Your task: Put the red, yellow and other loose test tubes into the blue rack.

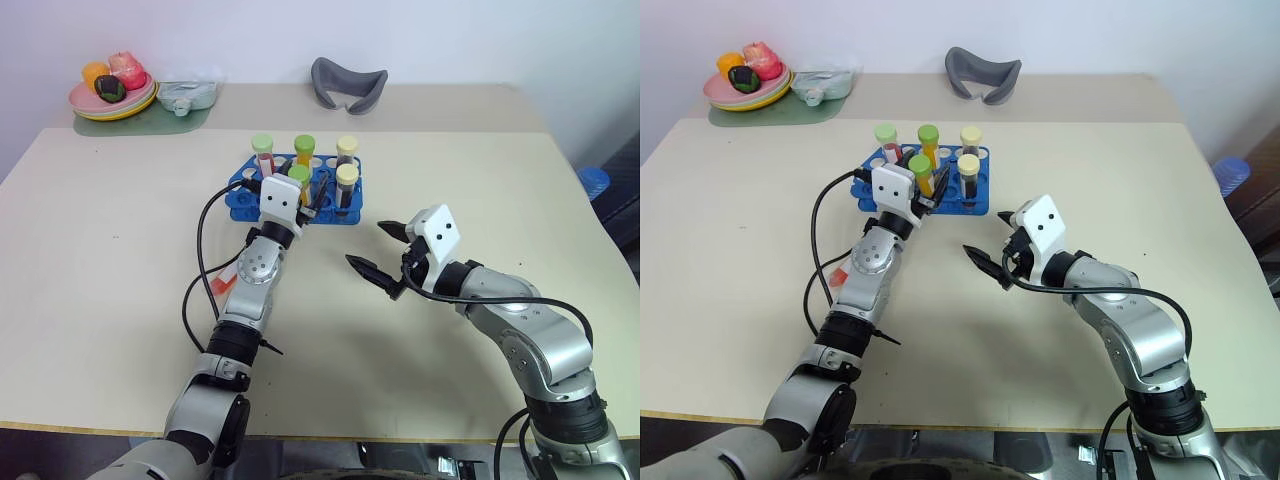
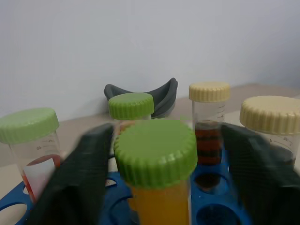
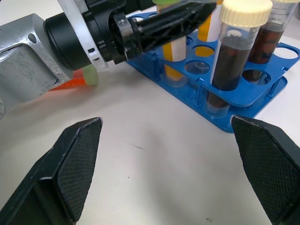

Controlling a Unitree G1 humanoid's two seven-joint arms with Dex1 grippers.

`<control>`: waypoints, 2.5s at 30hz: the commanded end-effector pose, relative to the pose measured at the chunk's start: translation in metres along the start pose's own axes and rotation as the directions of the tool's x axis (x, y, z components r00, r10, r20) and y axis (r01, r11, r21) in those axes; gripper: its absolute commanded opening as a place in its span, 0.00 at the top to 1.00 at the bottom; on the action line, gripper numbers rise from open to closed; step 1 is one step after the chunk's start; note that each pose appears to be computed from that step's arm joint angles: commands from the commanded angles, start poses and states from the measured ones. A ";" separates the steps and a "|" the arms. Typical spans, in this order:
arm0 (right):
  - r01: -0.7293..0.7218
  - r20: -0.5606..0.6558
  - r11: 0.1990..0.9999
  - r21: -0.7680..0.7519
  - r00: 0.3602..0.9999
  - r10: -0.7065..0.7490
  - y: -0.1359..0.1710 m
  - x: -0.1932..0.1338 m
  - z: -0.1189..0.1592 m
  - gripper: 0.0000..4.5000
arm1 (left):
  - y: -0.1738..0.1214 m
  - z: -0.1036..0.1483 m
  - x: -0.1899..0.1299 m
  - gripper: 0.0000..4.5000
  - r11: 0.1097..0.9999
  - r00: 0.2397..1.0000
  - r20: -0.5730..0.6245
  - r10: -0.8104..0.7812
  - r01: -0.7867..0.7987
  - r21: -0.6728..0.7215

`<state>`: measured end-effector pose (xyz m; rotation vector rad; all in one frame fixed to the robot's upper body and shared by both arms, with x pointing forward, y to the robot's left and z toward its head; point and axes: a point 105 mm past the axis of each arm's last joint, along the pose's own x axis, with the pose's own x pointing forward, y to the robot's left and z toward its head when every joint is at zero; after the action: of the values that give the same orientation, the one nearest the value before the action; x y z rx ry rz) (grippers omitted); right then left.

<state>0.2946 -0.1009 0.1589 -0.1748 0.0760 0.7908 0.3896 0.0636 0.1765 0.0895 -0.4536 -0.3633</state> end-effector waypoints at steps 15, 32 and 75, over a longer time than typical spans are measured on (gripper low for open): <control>-0.038 0.027 0.998 -0.043 0.999 0.039 -0.005 0.000 0.012 0.00 | 0.067 0.081 -0.076 0.02 0.951 0.774 -0.594 -0.219 0.306 0.049; -0.118 0.066 0.992 -0.053 0.990 0.122 0.008 0.016 0.016 0.00 | 0.065 0.005 -0.101 0.02 0.956 0.158 -0.971 -0.178 0.263 -0.132; -0.386 -0.022 0.918 -0.090 0.922 0.385 0.047 -0.011 0.010 0.00 | 0.147 0.096 -0.035 0.82 0.991 0.613 -0.779 0.130 -0.074 0.107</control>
<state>0.2581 -0.0762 0.1567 -0.2369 0.1196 1.1701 0.3565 0.2152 0.2273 0.2890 0.6776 -0.1918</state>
